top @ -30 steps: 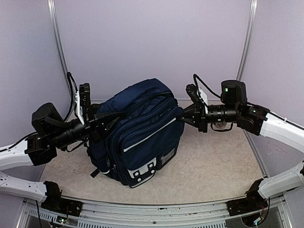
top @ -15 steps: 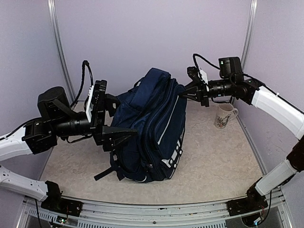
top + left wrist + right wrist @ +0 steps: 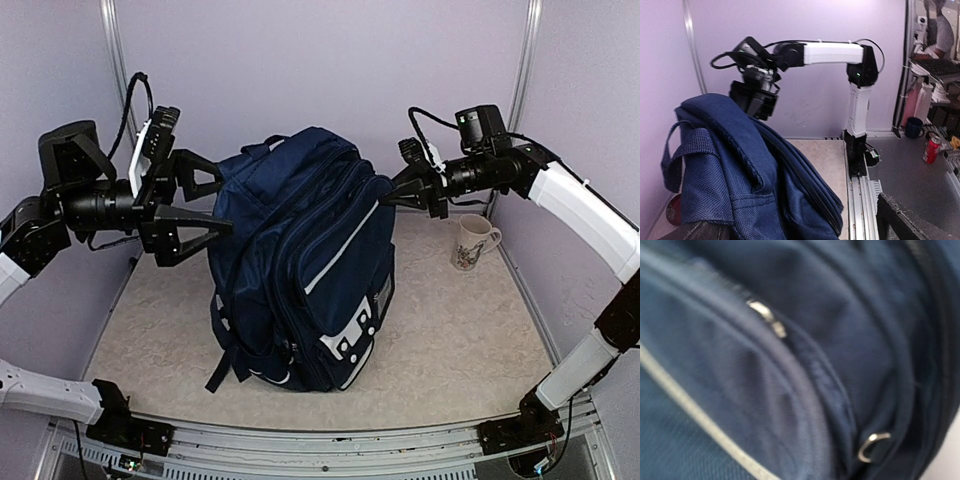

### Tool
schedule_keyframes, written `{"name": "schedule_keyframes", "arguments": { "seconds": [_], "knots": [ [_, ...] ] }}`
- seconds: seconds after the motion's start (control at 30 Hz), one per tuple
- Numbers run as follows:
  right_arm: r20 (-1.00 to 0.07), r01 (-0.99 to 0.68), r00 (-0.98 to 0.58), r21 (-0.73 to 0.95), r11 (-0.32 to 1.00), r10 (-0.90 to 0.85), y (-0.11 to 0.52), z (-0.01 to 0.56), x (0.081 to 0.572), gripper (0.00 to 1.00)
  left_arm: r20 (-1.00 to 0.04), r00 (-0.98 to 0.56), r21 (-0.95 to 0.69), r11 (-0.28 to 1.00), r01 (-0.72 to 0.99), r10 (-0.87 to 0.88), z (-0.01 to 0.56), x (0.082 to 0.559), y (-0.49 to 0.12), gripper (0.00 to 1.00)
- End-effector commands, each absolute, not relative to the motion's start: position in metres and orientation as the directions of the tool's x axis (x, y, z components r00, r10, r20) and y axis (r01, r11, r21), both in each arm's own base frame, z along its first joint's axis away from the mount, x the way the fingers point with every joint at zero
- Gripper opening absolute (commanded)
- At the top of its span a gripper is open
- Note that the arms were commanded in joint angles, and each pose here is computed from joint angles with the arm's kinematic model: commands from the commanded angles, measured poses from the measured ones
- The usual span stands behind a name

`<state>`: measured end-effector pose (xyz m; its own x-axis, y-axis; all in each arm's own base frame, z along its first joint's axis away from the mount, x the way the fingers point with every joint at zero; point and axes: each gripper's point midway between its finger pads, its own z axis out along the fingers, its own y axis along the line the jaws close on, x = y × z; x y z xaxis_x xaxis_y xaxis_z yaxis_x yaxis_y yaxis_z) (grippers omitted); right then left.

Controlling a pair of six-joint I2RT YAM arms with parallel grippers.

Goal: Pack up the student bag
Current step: Reset both arms

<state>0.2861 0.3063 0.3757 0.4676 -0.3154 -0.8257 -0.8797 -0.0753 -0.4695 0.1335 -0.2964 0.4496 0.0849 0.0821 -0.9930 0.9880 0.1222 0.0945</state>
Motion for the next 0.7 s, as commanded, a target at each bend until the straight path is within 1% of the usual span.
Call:
{"name": "schedule_keyframes", "arguments": {
  "seconds": [0.0,0.1,0.17,0.23,0.3,0.43,0.5,0.6,0.67],
  "knots": [
    [-0.676,-0.687,0.723,-0.725,-0.045,-0.145,0.303,0.45,0.272,0.0,-0.966,0.221,0.198,0.165,0.966,-0.133,0.534,0.146,-0.27,0.97],
    [-0.675,-0.687,0.722,-0.725,-0.042,-0.152,0.302,0.447,0.272,0.0,-0.988,0.128,0.102,0.254,0.962,-0.087,0.521,0.19,-0.273,0.95],
    [-0.675,-0.688,0.72,-0.725,-0.036,-0.162,0.302,0.447,0.274,0.0,-0.996,0.083,0.065,0.332,0.941,-0.039,0.509,0.216,-0.275,0.87],
    [-0.669,-0.683,0.723,-0.73,-0.025,-0.172,0.3,0.447,0.274,0.0,-0.998,0.059,0.059,0.363,0.93,0.013,0.495,0.229,-0.279,0.79],
    [-0.659,-0.671,0.731,-0.741,-0.012,-0.178,0.297,0.447,0.274,0.0,-0.996,0.051,0.072,0.357,0.931,0.069,0.476,0.23,-0.282,0.77],
    [-0.659,-0.664,0.73,-0.747,0.04,-0.182,0.278,0.45,0.28,0.0,-0.973,0.055,0.115,0.264,0.958,0.223,0.421,0.211,-0.282,0.79],
    [-0.666,-0.668,0.717,-0.741,0.07,-0.205,0.267,0.445,0.289,0.0,-0.959,0.027,0.105,0.263,0.959,0.283,0.393,0.207,-0.274,0.8],
    [-0.659,-0.66,0.711,-0.746,0.088,-0.245,0.262,0.438,0.298,0.0,-0.944,-0.012,0.082,0.267,0.96,0.33,0.373,0.203,-0.262,0.82],
    [-0.663,-0.666,0.708,-0.742,0.083,-0.242,0.262,0.436,0.297,0.0,-0.931,-0.036,0.067,0.266,0.962,0.364,0.36,0.202,-0.257,0.84]
  ]
}}
